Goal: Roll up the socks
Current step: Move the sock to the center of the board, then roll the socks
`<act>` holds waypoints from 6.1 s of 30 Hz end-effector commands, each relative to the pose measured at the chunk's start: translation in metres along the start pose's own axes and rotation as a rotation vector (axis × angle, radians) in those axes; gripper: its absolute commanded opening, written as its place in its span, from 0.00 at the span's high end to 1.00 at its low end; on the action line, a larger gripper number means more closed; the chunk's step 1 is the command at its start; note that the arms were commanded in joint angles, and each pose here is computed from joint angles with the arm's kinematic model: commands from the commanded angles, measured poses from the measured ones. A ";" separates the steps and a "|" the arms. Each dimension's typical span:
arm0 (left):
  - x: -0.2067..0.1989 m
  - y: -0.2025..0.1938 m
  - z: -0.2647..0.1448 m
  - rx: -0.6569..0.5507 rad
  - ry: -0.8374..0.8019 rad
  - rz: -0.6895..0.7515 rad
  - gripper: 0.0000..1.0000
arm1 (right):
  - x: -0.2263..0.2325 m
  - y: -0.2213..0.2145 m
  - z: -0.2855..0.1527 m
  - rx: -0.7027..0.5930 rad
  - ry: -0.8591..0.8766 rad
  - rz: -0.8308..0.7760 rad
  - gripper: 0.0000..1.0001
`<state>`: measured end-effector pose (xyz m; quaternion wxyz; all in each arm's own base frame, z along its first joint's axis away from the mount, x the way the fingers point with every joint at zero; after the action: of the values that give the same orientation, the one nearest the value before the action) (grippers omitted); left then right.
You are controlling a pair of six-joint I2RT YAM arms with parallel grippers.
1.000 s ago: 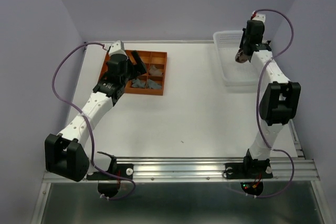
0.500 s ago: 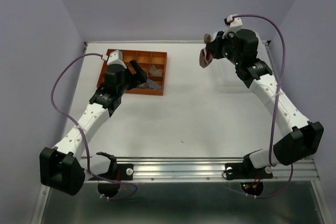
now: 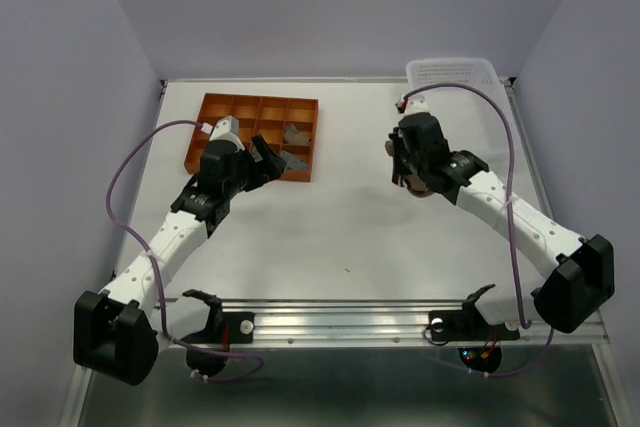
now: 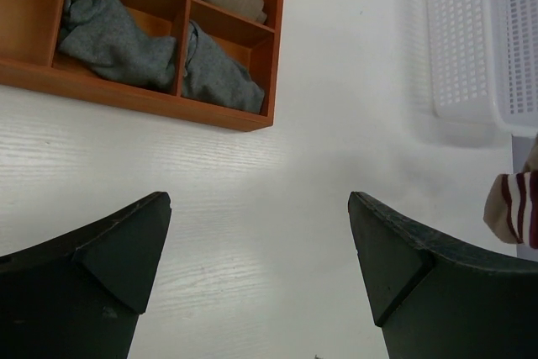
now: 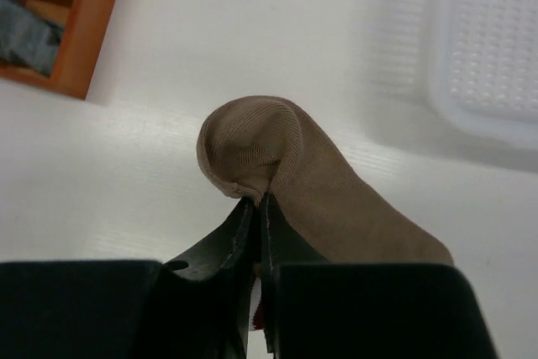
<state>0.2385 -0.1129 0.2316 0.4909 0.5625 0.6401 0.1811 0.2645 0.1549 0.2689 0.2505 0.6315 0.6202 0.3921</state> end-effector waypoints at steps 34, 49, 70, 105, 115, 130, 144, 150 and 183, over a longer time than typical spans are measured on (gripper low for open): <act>-0.019 -0.123 0.015 0.420 -0.163 -0.114 0.03 | 0.107 -0.112 0.131 0.297 0.244 -0.109 0.83; -0.066 -0.138 0.058 0.499 -0.121 -0.006 0.34 | 0.084 -0.072 0.054 0.028 0.275 0.135 0.99; -0.082 -0.155 0.084 0.604 0.040 0.151 1.00 | 0.051 -0.063 0.028 -0.159 0.141 0.347 0.97; -0.067 -0.153 0.047 0.631 0.043 0.148 0.91 | 0.003 -0.051 0.073 -0.024 0.000 0.196 0.58; -0.072 -0.132 0.025 0.572 -0.015 0.157 0.28 | -0.012 -0.123 0.046 0.289 0.148 0.192 0.00; -0.062 -0.109 0.022 0.457 0.062 0.133 0.01 | 0.007 -0.120 0.133 0.310 0.062 0.151 0.00; -0.001 -0.076 0.004 0.318 0.201 0.006 0.01 | 0.057 -0.097 0.048 0.246 0.326 -0.292 0.00; 0.010 -0.065 0.003 0.292 0.251 -0.006 0.01 | 0.082 -0.143 0.019 0.389 0.368 -0.423 0.01; 0.004 -0.081 0.008 0.383 0.050 -0.057 0.01 | 0.105 -0.183 0.048 0.524 0.426 -0.321 0.99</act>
<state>0.2045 -0.1303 0.1679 0.3364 0.6078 0.7120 0.1025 0.1850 0.2787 0.1089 0.0771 0.4524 0.8503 0.2577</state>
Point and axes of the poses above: each gripper's point midway between its finger pads, its own z axis out along the fingers, its own x axis along the line the jaws close on, y = z × x, the point moved 10 cm from there along -z, back along the fingers, and after that the axes turned 10 degrees about z, right-handed, at the moved point
